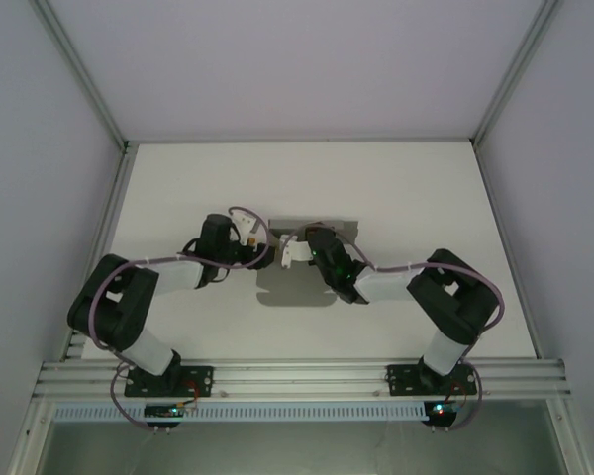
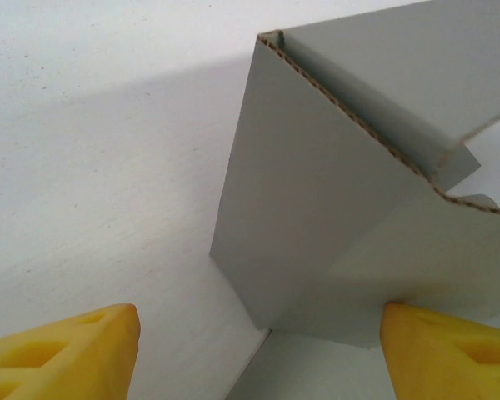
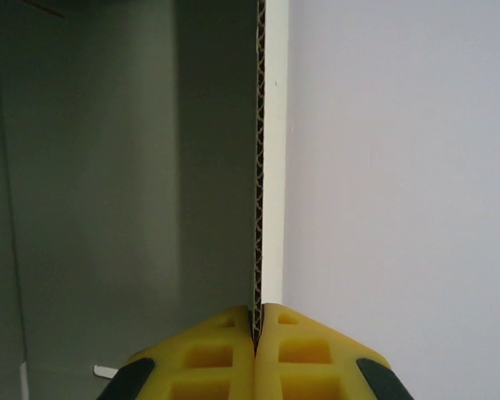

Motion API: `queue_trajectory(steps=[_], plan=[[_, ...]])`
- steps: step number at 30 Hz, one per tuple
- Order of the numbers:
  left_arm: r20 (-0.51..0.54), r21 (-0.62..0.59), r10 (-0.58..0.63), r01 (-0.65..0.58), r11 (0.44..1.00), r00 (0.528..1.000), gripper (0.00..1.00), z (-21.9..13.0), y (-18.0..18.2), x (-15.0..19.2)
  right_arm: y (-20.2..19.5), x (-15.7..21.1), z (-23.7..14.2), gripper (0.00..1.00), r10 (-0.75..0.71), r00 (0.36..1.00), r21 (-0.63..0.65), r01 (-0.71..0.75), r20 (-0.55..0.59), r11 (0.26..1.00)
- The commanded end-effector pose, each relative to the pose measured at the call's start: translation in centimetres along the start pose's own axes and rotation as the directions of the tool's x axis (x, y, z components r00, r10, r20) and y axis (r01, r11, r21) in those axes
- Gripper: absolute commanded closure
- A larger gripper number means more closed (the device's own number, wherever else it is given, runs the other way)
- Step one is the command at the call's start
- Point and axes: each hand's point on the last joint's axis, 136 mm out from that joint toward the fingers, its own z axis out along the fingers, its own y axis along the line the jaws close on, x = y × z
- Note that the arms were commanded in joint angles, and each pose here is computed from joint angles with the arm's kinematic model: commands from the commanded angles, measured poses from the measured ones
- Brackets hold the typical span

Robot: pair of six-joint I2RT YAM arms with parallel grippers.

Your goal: Assemble paper box

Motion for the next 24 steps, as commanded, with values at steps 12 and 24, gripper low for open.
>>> queue_trajectory(steps=[12, 24], plan=[[0.236, -0.017, 0.167, -0.167, 0.986, 0.957, 0.35, -0.2, -1.9, -3.0, 6.8, -0.5, -2.7, 1.0, -0.127, 0.992, -0.218, 0.129, 0.023, 0.967], [0.268, -0.018, 0.174, -0.175, 0.984, 0.948, 0.32, -1.1, -2.1, -2.5, 8.7, -0.5, -4.1, 1.0, -0.213, 0.977, -0.287, 0.208, 0.011, 0.935]])
